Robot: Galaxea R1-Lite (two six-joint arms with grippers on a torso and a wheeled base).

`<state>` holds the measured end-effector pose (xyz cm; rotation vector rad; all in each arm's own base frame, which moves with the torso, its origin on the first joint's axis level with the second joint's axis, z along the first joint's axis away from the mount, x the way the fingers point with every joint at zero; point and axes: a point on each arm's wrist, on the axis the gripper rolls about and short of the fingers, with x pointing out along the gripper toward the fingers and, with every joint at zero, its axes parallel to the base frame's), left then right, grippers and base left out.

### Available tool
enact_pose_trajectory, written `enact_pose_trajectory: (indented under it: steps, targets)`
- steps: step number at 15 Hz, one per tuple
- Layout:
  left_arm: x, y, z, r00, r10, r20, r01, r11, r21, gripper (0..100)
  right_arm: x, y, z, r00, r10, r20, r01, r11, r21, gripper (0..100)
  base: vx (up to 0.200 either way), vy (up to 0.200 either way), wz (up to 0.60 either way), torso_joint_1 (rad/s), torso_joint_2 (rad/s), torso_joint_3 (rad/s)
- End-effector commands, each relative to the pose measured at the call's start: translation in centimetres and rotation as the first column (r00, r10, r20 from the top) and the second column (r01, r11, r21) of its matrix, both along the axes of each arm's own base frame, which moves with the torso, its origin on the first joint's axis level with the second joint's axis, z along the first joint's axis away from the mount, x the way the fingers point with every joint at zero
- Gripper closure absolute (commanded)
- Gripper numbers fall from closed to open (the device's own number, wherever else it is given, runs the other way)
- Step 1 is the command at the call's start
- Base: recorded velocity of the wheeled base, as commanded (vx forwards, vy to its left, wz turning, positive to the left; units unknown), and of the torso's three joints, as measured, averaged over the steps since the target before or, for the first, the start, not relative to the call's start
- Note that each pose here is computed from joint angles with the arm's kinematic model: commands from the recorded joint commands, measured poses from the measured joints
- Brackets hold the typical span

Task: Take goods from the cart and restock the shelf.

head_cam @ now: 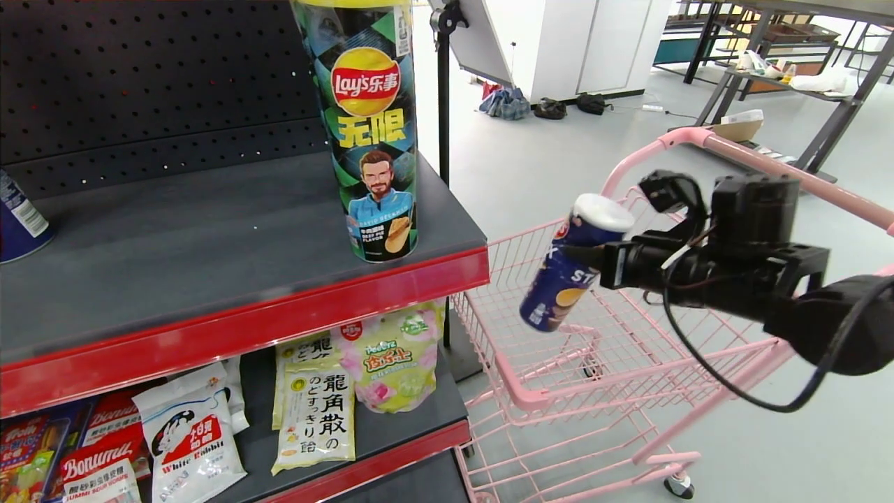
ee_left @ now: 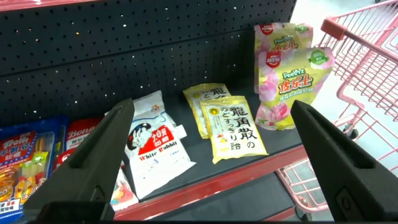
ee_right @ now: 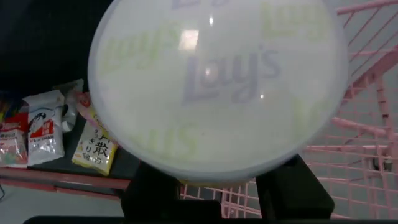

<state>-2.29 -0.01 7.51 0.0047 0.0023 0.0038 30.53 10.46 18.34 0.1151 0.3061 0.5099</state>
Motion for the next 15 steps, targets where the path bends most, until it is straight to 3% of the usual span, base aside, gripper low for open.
enact_pose_trajectory:
  steps: [1, 2, 3, 5, 7, 10, 15]
  targets:
    - [0.0, 0.0, 0.0, 1.000, 0.001, -0.001, -0.001, 1.000, 0.000, 0, -6.8, -3.9, 9.8, 0.977, -0.119, 0.175, 0.119, 0.993, 0.008, 100, 0.000, 0.000, 0.00, 0.000, 0.00, 0.000]
    - [0.0, 0.0, 0.0, 1.000, -0.001, -0.001, 0.001, 1.000, -0.002, 0, -9.8, -5.6, 10.9, 0.956, -0.230, 0.183, 0.243, 0.968, -0.057, 100, 0.000, 0.000, 0.00, 0.000, 0.00, 0.000]
    - [0.0, 0.0, 0.0, 1.000, -0.001, -0.001, 0.001, 1.000, -0.002, 0, -13.1, -6.5, 11.2, 0.957, -0.240, 0.164, 0.259, 0.960, -0.109, 100, 0.000, 0.000, 0.00, 0.000, 0.00, 0.000]
    - [0.0, 0.0, 0.0, 1.000, -0.001, -0.001, 0.001, 1.000, 0.000, 0, -18.4, -7.7, 10.8, 0.965, -0.224, 0.133, 0.241, 0.963, -0.122, 100, 0.000, 0.000, 0.00, 0.000, 0.00, 0.000]
    - [0.0, 0.0, 0.0, 1.000, -0.001, -0.001, 0.001, 1.000, 0.000, 0, -25.0, -9.3, 8.7, 0.960, -0.256, 0.114, 0.274, 0.945, -0.178, 100, 0.000, 0.000, 0.00, 0.000, 0.00, 0.000]
    - [0.0, 0.0, 0.0, 1.000, -0.002, -0.001, 0.002, 1.000, 0.001, 0, -27.3, -10.2, 6.9, 0.917, -0.368, 0.151, 0.395, 0.887, -0.238, 100, 0.000, 0.000, 0.00, 0.000, 0.00, 0.000]
    - [0.0, 0.0, 0.0, 1.000, -0.002, -0.001, 0.002, 1.000, 0.001, 0, -28.1, -10.3, 6.7, 0.907, -0.385, 0.171, 0.416, 0.880, -0.229, 100, 0.000, 0.000, 0.00, 0.000, 0.00, 0.000]
